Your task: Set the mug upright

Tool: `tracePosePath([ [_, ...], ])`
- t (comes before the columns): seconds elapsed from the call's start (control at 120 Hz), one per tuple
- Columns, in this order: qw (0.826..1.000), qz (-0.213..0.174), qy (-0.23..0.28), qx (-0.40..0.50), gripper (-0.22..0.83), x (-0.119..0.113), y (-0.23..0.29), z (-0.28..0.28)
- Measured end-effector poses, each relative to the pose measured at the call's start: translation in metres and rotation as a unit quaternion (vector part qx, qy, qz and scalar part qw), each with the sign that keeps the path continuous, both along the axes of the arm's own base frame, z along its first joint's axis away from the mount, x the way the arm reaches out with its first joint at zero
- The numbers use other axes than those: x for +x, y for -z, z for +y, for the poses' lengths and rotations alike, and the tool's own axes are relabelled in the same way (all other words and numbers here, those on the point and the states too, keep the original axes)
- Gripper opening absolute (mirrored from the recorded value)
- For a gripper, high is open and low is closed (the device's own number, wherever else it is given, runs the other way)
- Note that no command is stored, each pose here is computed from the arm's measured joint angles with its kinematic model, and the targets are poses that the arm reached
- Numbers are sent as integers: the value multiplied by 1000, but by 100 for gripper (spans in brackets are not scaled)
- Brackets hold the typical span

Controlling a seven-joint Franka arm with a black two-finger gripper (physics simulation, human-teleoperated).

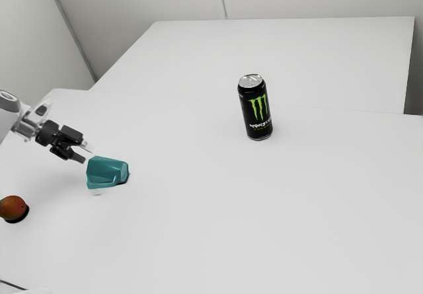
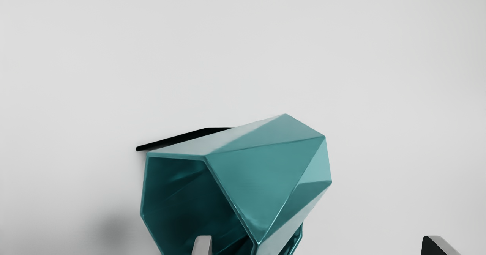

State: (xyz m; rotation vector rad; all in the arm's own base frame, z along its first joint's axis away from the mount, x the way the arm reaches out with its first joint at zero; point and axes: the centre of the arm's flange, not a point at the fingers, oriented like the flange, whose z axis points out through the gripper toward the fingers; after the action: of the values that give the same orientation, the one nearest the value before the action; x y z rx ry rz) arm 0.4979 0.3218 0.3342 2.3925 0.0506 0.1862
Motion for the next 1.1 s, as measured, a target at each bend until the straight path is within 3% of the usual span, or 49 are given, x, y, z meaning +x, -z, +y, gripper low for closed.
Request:
tracePosePath([
  [0.525,997,-9,38,-72,60,2,51,4],
  [0.85,991,-24,54,-119,13,4,62,-4],
  [1.1,989,-35,67,-125,-9,6,58,-9],
])
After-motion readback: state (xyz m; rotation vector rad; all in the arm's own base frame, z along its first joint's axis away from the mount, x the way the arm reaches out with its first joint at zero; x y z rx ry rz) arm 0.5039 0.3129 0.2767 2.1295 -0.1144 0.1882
